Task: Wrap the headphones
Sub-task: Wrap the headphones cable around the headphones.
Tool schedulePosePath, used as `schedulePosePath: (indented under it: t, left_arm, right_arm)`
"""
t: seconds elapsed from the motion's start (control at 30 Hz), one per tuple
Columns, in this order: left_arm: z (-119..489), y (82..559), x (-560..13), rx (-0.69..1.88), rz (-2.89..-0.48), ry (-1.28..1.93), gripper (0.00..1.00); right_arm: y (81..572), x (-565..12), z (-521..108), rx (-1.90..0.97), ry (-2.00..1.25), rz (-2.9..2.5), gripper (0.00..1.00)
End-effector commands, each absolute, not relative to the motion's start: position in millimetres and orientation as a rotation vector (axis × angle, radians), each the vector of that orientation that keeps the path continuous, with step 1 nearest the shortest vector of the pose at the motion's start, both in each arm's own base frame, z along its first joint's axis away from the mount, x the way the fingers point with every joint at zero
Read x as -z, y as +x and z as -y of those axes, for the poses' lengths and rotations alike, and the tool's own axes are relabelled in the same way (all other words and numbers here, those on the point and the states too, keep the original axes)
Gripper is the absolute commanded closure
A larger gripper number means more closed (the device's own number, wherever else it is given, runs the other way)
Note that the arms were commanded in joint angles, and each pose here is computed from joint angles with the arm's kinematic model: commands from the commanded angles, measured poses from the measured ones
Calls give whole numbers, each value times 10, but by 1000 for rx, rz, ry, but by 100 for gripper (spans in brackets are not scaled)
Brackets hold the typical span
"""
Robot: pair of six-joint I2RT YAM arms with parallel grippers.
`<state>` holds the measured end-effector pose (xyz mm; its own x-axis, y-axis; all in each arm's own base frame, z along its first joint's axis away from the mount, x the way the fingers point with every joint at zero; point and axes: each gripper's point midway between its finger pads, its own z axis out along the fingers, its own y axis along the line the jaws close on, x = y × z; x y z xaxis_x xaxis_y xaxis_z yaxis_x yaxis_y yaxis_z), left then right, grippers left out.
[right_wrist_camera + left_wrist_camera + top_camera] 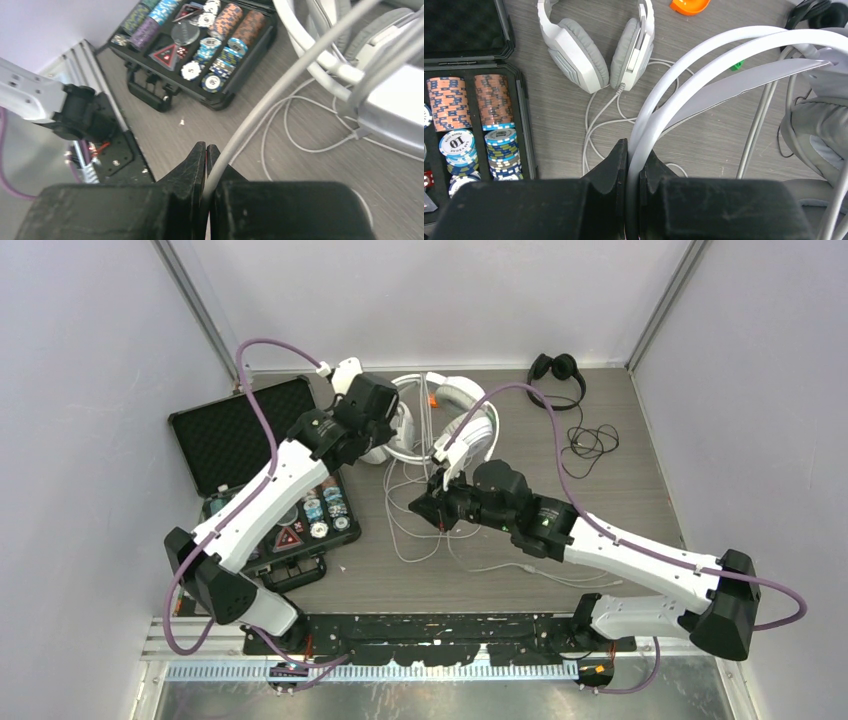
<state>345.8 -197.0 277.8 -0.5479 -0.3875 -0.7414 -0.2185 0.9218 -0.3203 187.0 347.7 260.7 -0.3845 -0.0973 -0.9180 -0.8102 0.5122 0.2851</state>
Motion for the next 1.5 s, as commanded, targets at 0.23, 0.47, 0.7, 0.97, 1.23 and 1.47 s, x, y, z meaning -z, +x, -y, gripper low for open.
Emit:
schedulePosePath:
  t: [0.23,0.47,0.7,0.97,1.23,1.47]
  left_arm:
    - [1861,3464,-3608,431,-1925,-594,100]
    - [1800,3419,-3699,424,-1912,-594,100]
    - [1759,3387,-3789,432,-1893,-602,100]
    - [1728,3366,-3878,439,-1872,-605,100]
    - [1710,3372,-3991,446,-1846,-599,100]
    - [1657,3423,-4148,440,-1807,-590,100]
  right_arm:
    - [2009,-2356,-3419,-826,-774,-1642,89]
    - [1827,-2101,-3466,-893,-835,-1610,87]
    - [1809,-1823,-3441,-876,-827,-1631,86]
    - [1785,-1535,-3384,-870,-773,-1668,85]
    - [1794,-1245,-3248,-854,-686,-1730,89]
    - [1816,-1151,-3089,-849,-572,-1755,100]
